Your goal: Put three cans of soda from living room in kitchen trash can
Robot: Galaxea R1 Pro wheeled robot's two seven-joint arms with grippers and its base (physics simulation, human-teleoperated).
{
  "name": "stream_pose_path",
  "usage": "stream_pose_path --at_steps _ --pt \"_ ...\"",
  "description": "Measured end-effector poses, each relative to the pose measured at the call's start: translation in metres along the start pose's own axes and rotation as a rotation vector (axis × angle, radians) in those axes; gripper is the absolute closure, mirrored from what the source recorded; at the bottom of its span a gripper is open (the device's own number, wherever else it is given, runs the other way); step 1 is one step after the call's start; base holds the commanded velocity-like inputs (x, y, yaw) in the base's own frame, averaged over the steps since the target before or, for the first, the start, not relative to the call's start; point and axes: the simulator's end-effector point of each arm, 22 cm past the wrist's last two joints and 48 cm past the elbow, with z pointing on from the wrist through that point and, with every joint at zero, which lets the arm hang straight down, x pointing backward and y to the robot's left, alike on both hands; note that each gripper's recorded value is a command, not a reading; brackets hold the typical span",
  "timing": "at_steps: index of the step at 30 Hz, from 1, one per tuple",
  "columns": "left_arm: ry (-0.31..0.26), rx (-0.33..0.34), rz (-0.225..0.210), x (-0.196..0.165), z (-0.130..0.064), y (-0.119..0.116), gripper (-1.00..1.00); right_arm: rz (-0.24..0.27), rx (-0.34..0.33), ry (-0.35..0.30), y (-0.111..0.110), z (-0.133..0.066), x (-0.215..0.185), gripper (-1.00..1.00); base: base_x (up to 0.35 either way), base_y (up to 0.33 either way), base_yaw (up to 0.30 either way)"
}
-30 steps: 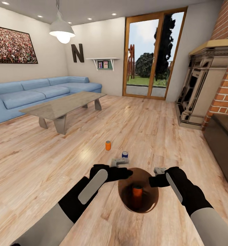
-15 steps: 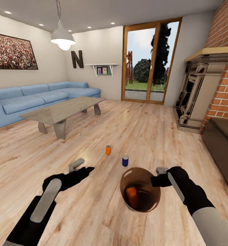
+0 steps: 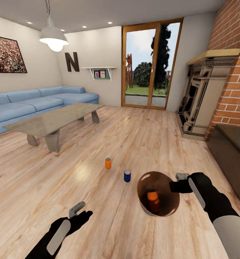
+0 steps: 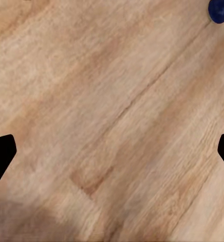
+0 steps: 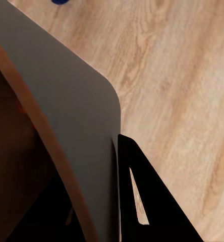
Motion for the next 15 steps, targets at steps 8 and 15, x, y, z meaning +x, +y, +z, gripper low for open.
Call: stream_pose_path --at_steps 8,15 --pt "0.055 -0.173 0.137 0.027 0.016 0.003 -1.00 0.023 -0.016 -0.011 0.001 -0.002 -0.003 1.00 0.349 0.000 -0.066" --pt "0.064 -0.235 0.164 0.035 0.017 0.010 -1.00 0.012 0.011 -0.011 -0.006 -0.003 -0.004 1.00 0.349 0.000 -0.280"
